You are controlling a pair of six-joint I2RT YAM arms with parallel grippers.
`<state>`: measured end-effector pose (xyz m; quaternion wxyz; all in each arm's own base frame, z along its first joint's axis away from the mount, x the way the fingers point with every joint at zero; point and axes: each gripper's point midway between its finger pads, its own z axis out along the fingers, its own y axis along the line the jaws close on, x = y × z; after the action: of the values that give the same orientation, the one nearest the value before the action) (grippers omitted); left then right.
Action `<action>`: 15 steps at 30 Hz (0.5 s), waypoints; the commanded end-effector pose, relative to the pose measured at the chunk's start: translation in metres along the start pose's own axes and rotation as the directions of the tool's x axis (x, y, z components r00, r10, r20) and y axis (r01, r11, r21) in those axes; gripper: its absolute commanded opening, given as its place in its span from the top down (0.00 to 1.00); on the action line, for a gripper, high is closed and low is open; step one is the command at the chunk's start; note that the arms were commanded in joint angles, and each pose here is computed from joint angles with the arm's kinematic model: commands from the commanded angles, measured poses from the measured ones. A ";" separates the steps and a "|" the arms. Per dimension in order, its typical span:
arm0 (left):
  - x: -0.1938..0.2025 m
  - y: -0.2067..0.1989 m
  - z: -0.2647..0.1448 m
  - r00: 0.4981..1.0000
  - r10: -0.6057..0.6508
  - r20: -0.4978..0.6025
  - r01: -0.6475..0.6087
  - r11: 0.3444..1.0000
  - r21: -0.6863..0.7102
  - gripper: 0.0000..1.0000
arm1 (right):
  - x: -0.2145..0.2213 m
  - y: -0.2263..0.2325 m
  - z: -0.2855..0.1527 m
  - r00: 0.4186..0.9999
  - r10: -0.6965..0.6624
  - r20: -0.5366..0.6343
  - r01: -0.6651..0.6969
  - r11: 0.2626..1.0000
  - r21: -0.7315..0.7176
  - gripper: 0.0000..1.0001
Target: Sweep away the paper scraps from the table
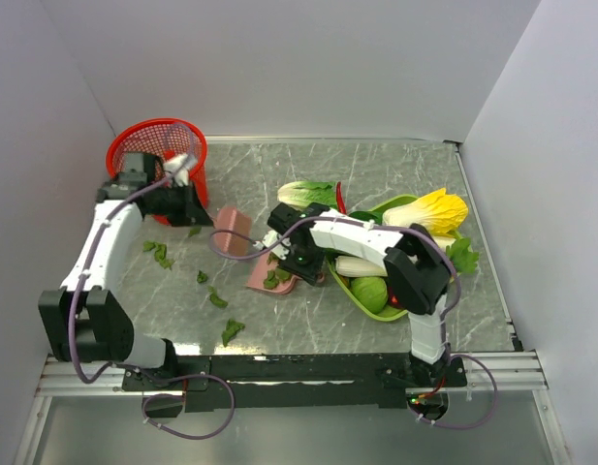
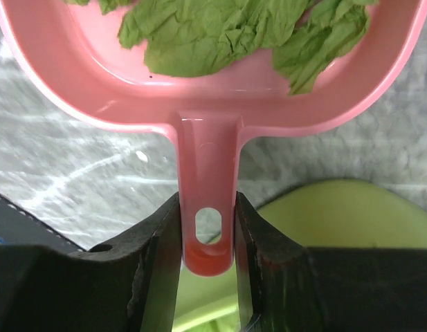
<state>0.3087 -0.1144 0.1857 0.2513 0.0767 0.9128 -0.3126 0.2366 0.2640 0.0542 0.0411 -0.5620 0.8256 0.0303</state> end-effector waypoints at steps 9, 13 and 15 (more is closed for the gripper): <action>-0.025 0.004 -0.121 0.940 0.297 0.168 -0.213 0.896 -0.389 0.99 | -0.038 -0.023 -0.059 0.945 -0.092 0.315 0.056 0.991 0.122 1.00; -0.050 -0.024 -0.166 0.848 0.418 0.326 -0.241 0.852 -0.464 0.99 | -0.060 -0.025 -0.082 0.926 -0.079 0.369 0.037 0.992 0.118 1.00; -0.064 -0.028 -0.186 0.814 0.450 0.366 -0.226 0.827 -0.515 0.99 | -0.073 -0.027 -0.097 0.915 -0.076 0.397 0.030 0.992 0.122 1.00</action>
<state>0.2717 -0.0419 0.2966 0.4333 0.1065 0.8873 -0.1169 0.2638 0.2810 0.1053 0.1690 -0.5727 0.7994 0.0661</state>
